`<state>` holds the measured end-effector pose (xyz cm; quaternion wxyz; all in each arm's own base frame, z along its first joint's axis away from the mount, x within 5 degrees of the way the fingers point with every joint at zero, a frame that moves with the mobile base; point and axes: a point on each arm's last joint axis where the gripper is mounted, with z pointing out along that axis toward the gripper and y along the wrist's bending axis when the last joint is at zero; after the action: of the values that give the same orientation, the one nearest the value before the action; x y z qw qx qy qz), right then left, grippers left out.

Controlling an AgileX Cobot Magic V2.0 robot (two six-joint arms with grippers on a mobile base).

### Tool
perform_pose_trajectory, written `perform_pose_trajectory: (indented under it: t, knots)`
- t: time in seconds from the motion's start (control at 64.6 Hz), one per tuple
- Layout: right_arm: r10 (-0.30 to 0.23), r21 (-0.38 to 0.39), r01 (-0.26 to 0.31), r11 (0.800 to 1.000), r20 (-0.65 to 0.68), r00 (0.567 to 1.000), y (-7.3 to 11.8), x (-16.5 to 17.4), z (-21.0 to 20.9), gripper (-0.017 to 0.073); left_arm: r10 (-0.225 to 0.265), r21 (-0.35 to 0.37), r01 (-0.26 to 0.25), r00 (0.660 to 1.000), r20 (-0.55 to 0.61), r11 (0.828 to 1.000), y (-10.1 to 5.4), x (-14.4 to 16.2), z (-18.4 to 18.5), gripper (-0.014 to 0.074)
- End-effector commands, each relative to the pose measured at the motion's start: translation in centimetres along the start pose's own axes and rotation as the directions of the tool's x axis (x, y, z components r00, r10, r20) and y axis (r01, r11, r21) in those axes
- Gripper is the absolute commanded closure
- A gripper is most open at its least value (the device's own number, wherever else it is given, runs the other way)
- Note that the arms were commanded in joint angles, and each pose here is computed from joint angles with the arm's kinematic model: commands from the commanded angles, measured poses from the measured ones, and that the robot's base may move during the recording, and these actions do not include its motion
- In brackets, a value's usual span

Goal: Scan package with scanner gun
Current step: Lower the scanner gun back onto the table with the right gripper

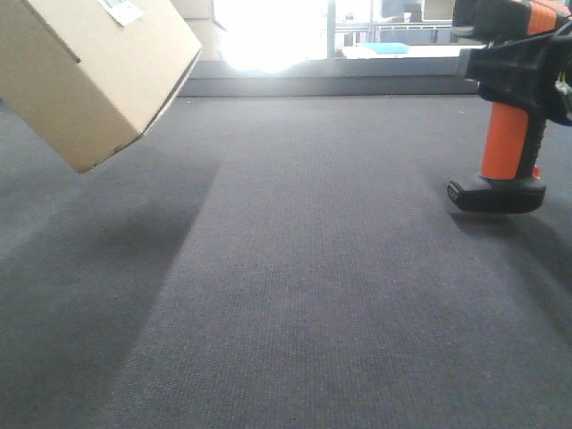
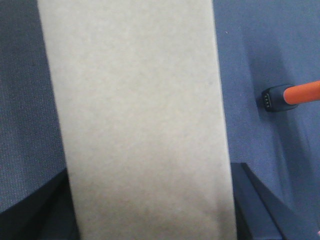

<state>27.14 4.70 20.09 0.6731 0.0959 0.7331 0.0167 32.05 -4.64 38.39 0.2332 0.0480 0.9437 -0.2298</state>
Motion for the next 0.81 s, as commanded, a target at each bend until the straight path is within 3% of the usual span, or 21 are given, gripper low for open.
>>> perform_pose_trajectory:
  t: [0.0, 0.697, 0.79]
  knots:
    - [-0.007, -0.004, 0.007, 1.0, 0.079, 0.997, 0.04, -0.7, 0.17, 0.0717, 0.0, 0.016, -0.001, 1.0, 0.027, 1.0, -0.34, -0.04, -0.65, 0.0704]
    - [-0.008, -0.003, 0.008, 1.0, 0.026, 1.0, 0.04, -0.04, 0.29, 0.0717, 0.0, 0.016, -0.001, 1.0, 0.027, 1.0, -0.34, -0.04, -0.65, 0.0704]
    - [-0.008, -0.006, 0.009, 1.0, 0.006, 1.0, 0.06, 0.15, 0.29, 0.0643, 0.0, 0.016, -0.001, 1.0, 0.027, 1.0, -0.34, -0.04, -0.65, 0.0704]
